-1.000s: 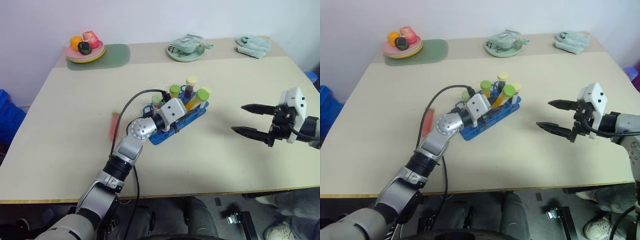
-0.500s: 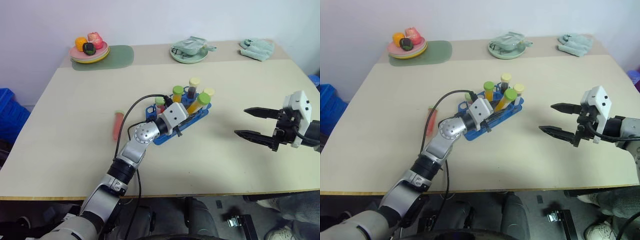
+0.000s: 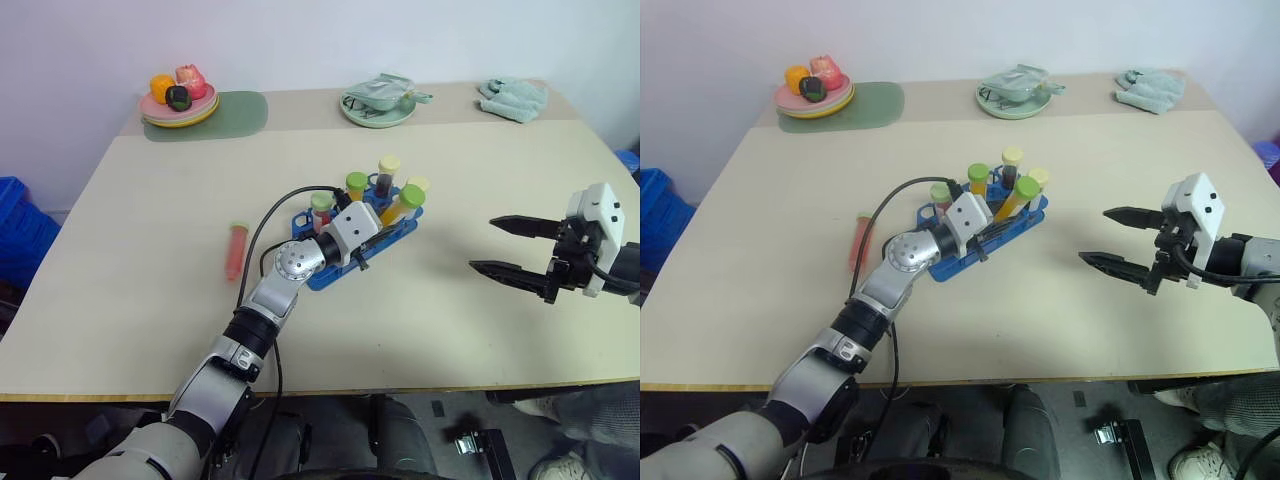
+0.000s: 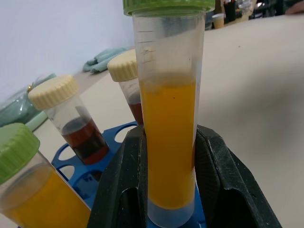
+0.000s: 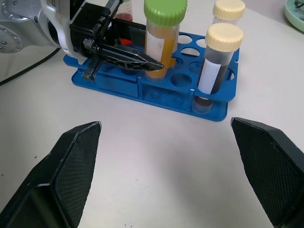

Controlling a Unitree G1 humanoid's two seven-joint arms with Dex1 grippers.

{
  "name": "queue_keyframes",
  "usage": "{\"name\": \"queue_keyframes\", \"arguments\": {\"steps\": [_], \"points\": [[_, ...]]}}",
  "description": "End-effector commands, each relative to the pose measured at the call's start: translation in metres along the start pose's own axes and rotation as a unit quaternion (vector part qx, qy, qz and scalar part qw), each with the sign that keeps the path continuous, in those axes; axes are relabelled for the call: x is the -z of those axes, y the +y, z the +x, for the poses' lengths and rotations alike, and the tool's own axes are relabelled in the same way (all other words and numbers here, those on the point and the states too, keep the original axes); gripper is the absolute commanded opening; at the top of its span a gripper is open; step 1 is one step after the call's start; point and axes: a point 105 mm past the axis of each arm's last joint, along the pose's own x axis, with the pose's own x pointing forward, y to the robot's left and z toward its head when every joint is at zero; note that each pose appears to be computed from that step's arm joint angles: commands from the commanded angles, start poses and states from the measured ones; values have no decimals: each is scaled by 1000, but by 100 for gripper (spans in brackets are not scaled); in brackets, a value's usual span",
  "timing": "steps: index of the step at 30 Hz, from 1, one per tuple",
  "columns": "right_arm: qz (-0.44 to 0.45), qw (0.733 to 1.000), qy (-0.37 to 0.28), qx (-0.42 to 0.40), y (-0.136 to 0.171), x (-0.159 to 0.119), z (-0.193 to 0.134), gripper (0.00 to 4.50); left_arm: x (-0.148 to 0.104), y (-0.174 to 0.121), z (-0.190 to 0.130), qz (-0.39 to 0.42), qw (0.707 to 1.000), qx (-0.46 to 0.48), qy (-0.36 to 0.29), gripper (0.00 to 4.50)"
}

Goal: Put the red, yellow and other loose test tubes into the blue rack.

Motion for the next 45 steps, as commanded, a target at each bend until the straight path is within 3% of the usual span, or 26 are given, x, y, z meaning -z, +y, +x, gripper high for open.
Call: {"name": "queue_keyframes", "arguments": {"steps": [1, 5, 13, 20, 21, 31, 45], "points": [[-29, 999, -17, 11, -3, -16, -7, 450, -1, -1, -2, -47, 999, -4, -10, 77], [-33, 999, -14, 11, -3, -15, -5, 450, -2, 6, -5, -118, 992, -30, -22, 77], [-38, 999, -19, 12, -6, -17, -3, 450, 1, 2, -8, -113, 993, -17, -14, 77], [-41, 999, -20, 12, -6, -18, -2, 450, -2, -4, -9, -108, 994, -3, -20, 430], [-42, 999, -20, 12, -7, -18, -2, 450, -2, -4, -9, -105, 994, -1, -20, 445], [-43, 999, -25, 12, -9, -18, 1, 450, -23, 1, -20, -46, 999, -7, -21, 445], [-52, 998, -37, 14, -16, -20, 8, 450, -93, 42, -32, 36, 994, -62, -83, 445]]}}
